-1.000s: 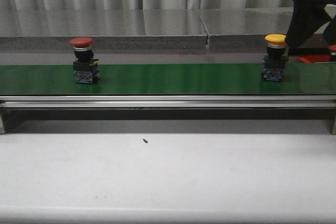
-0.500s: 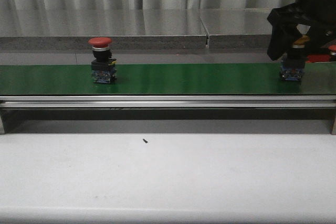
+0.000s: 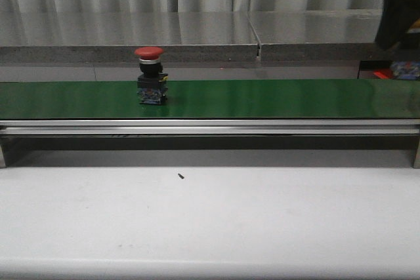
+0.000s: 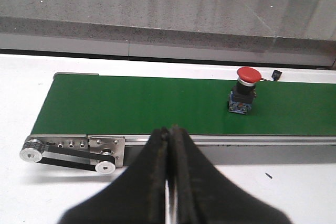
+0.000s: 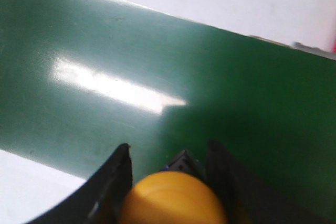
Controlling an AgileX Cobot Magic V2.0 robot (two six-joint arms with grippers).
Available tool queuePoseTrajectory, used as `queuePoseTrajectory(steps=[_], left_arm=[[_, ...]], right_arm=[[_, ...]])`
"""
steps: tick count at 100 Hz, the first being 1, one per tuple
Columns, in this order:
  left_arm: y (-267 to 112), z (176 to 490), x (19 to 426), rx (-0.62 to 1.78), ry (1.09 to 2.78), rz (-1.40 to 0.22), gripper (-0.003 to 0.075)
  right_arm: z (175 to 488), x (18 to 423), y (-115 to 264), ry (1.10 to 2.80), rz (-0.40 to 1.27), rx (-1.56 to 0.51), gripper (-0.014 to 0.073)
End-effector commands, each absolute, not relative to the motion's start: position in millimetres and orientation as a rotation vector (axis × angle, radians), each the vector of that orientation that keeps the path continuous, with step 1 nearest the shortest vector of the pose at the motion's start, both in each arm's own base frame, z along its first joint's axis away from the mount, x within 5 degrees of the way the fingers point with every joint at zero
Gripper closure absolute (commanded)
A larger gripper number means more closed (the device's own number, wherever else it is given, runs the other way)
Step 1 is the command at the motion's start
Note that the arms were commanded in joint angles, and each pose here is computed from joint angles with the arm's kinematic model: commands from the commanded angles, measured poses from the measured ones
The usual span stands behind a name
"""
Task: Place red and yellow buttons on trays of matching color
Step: 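Lower the right gripper onto the yellow button on the belt and grasp, then place the yellow button in the yellow tray and open the right gripper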
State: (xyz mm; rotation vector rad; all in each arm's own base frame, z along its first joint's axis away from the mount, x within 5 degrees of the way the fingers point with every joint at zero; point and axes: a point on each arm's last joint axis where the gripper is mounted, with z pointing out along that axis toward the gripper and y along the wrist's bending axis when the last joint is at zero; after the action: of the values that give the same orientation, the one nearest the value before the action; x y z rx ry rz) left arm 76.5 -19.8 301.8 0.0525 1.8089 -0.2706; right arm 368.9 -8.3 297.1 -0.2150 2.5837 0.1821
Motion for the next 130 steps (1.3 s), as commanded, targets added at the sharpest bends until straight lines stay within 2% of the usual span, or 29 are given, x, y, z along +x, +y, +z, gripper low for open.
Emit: queuePoseTrajectory(steps=[1, 16, 30, 59, 87, 130], left_arm=[[-18.5, 314.9, 77.7, 0.022, 1.734, -0.278, 0.0739], [-18.5, 314.9, 77.7, 0.022, 1.734, -0.278, 0.0739], [-18.5, 314.9, 77.7, 0.022, 1.734, -0.278, 0.0739], [-18.5, 314.9, 77.7, 0.022, 1.734, -0.278, 0.0739], [-18.5, 314.9, 77.7, 0.022, 1.734, -0.278, 0.0739], [-18.5, 314.9, 77.7, 0.022, 1.734, -0.278, 0.0739]], right_arm=[[341.6, 346.2, -33.0, 2.494, 0.131, -0.115, 0.0433], [354.0, 315.5, -76.6, 2.480, 0.089, 0.072, 0.0433], [353.0, 287.8, -116.2, 2.422, 0.101, 0.313, 0.0433], [315.9, 256.3, -175.0, 2.349, 0.042, 0.662, 0.0433], [295.1, 257.3, -188.3, 2.303, 0.001, 0.737, 0.0433], [239.3, 275.9, -206.3, 2.437, 0.046, 0.799, 0.0433]])
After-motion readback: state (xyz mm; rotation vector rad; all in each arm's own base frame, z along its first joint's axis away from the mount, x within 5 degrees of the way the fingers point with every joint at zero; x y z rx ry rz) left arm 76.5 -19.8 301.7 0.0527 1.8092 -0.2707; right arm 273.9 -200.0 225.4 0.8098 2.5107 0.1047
